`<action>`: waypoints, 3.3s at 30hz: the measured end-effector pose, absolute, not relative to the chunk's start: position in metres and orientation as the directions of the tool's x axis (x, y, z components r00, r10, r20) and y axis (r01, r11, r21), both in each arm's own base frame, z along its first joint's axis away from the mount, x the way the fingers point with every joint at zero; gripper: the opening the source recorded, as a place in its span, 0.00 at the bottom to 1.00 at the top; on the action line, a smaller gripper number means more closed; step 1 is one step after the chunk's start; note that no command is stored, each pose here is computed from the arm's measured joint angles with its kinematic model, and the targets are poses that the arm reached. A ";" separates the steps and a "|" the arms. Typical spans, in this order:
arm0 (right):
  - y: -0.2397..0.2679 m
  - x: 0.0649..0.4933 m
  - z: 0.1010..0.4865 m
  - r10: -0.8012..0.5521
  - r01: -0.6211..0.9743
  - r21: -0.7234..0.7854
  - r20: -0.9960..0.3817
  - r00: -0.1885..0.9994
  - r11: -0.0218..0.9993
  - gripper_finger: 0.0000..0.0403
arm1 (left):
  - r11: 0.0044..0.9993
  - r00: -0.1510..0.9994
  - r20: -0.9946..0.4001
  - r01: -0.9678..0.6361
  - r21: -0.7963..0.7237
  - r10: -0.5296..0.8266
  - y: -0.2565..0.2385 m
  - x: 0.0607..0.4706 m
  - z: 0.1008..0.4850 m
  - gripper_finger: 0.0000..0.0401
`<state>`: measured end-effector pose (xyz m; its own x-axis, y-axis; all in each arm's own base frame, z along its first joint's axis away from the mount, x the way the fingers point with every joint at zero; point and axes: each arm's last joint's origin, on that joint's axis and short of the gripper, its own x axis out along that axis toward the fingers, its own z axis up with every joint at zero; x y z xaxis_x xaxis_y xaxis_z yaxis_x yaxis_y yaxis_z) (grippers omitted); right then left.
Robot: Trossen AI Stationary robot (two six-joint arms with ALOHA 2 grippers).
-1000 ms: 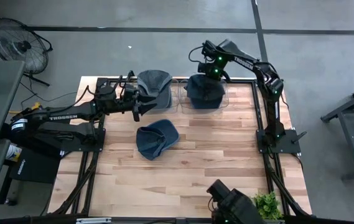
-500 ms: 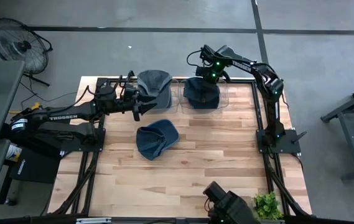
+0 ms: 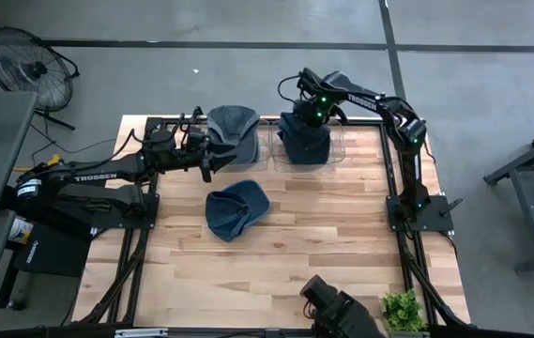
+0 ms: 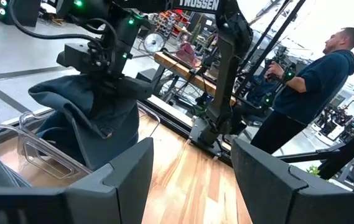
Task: Pick & Place hat
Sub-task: Put the dark blue cap into the right transparent bin
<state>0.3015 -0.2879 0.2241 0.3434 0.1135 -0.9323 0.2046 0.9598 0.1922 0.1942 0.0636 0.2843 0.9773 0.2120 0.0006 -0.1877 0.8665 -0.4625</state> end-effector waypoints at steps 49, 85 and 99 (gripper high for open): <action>-0.246 0.327 0.196 -0.127 0.085 -0.119 -0.988 0.091 0.989 0.58 | 0.862 0.975 -0.014 -0.201 -0.465 0.220 0.064 0.194 0.283 0.53; -0.169 0.304 0.340 -0.035 0.154 0.070 -0.804 0.593 0.986 0.62 | 0.845 0.968 -0.079 -0.246 -0.474 0.237 0.064 0.194 0.277 0.53; -0.119 0.319 0.354 0.057 0.015 0.087 -0.767 0.639 0.996 0.62 | 0.833 0.968 -0.080 -0.246 -0.495 0.238 0.064 0.194 0.277 0.53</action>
<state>0.3188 -0.1188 0.3537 0.6389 0.0572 -0.7671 0.0152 0.9961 0.0869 0.1938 0.0643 0.2767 0.9680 0.2381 -0.0797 -0.2458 0.8333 -0.4951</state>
